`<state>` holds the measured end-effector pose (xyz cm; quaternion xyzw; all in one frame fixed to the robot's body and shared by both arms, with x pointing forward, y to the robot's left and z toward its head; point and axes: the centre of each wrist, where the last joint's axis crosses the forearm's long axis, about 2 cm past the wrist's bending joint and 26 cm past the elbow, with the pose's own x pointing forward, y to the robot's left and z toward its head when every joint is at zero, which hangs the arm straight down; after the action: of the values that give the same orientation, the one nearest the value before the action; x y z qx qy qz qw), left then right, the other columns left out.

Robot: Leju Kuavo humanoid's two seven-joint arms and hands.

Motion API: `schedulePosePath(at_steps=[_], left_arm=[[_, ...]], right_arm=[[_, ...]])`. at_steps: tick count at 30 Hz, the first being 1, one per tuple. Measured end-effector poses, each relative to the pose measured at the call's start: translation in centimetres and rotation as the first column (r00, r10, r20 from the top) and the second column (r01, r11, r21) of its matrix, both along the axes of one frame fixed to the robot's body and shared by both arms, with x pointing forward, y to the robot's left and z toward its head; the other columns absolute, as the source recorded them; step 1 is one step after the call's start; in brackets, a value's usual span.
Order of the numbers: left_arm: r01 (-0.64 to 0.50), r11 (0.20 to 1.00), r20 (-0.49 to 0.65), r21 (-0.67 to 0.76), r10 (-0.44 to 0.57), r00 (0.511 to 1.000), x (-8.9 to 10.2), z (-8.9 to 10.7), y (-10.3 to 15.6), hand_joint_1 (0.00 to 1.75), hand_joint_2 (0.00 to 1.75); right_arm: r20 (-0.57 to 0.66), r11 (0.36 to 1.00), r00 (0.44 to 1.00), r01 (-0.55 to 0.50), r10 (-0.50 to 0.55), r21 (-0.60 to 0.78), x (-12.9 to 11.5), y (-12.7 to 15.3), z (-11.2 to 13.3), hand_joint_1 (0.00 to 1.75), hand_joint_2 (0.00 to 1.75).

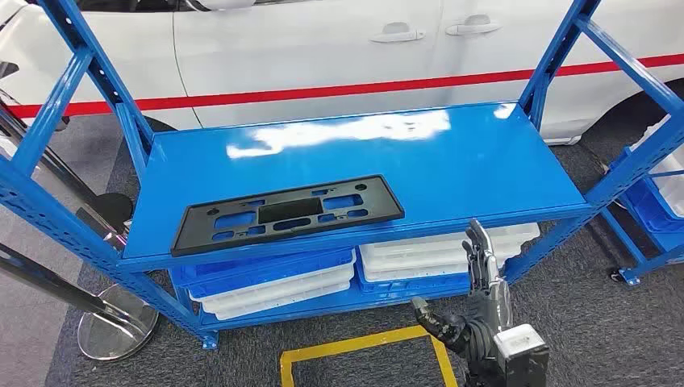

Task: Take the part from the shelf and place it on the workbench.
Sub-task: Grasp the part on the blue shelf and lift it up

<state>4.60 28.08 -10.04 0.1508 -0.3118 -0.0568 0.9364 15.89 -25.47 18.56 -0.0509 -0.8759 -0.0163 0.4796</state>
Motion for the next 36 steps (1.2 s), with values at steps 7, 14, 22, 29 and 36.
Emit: schedulePosePath(at_steps=[7,14,22,29,36], left_arm=[[0.049,0.999,0.003,0.010,-0.049,0.999,-0.1,-0.3,-0.1,0.00,0.00],[0.084,0.996,0.000,0.020,-0.084,0.996,-0.4,-0.5,0.6,0.00,0.00],[0.120,0.992,0.008,0.032,-0.120,0.993,0.0,-0.5,0.9,0.00,0.00],[0.152,0.988,0.010,0.036,-0.153,0.988,0.6,-0.4,1.1,0.00,0.00],[0.181,0.983,0.013,0.039,-0.181,0.983,1.4,-0.4,1.4,0.00,0.00]], right_arm=[[0.157,0.999,0.987,-0.036,0.040,-0.031,-0.9,0.7,3.8,0.00,1.75],[0.133,0.981,0.985,-0.090,0.114,-0.175,-0.7,2.4,5.5,0.00,1.75],[0.133,0.931,0.984,-0.062,0.117,-0.359,0.4,4.0,6.6,0.00,1.75],[0.071,0.842,0.990,-0.062,0.119,-0.536,2.0,6.3,5.9,0.00,1.75],[0.078,0.714,0.994,-0.002,0.079,-0.700,3.6,8.3,5.3,0.00,1.75]])
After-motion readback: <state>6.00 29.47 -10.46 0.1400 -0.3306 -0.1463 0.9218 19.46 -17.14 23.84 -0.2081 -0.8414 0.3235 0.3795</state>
